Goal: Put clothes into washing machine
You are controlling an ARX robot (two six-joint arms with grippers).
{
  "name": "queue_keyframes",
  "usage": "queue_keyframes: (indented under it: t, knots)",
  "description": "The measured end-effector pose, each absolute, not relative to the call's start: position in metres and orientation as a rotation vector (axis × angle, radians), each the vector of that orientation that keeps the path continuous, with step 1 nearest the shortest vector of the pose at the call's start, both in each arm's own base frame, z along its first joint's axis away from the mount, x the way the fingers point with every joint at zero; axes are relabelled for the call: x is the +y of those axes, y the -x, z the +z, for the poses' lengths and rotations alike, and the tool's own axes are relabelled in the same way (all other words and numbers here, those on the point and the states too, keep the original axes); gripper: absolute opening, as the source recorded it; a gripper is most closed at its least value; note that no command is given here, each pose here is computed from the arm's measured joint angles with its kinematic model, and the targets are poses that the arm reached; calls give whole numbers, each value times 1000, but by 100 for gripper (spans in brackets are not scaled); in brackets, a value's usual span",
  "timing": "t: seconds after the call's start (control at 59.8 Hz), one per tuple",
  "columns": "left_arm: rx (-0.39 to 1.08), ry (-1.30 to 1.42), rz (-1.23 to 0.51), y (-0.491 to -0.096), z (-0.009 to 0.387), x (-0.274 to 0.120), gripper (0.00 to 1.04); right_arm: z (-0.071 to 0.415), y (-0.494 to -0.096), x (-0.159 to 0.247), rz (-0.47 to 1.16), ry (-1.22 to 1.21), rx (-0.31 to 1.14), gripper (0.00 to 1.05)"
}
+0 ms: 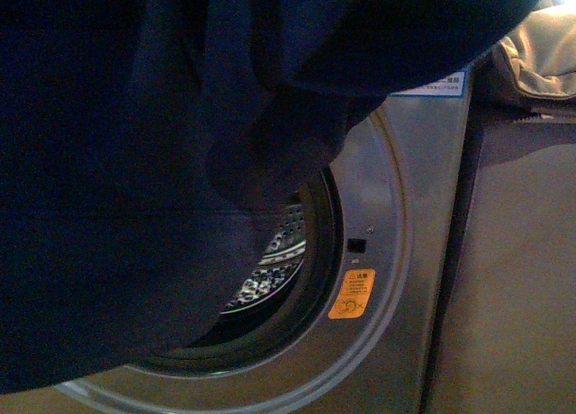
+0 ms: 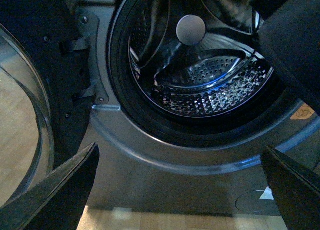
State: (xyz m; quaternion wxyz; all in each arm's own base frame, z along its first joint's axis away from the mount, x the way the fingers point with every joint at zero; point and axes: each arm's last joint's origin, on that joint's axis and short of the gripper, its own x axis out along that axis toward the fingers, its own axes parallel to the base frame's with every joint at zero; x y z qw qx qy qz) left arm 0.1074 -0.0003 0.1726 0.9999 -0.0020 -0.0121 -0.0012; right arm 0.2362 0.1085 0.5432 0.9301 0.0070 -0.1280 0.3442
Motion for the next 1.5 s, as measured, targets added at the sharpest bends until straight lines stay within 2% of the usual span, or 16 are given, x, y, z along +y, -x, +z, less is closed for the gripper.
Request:
queue_keyframes:
  t: [0.284,0.368,0.468,0.552,0.635,0.819,0.953,1.087,1.354,1.504]
  knots:
    - [-24,5,-10,-107,173,0,98,543,-236,109,704,-11,-263,11]
    - [-5,141,-224,-112,174,5,98,543,-236,108,697,-11,-263,11]
    - [0,225,-308,-120,185,16,98,543,-236,108,699,-9,-264,11]
    - [-71,232,-383,-133,216,24,98,543,-236,108,697,-9,-265,11]
    - [-173,206,-535,-158,262,31,98,543,-236,108,698,-9,-265,11]
    - [-285,207,-762,-198,310,28,98,543,-236,108,699,-8,-265,11]
    - [-296,225,-914,-224,334,11,98,543,-236,108,699,-8,-265,11]
    - [-284,235,-1026,-234,350,-15,98,543,-236,108,699,-8,-265,11]
    - [-213,192,-1136,-240,360,-78,98,543,-236,108,699,-9,-265,11]
    - [-230,175,-1164,-242,367,-115,98,543,-236,108,699,-9,-265,11]
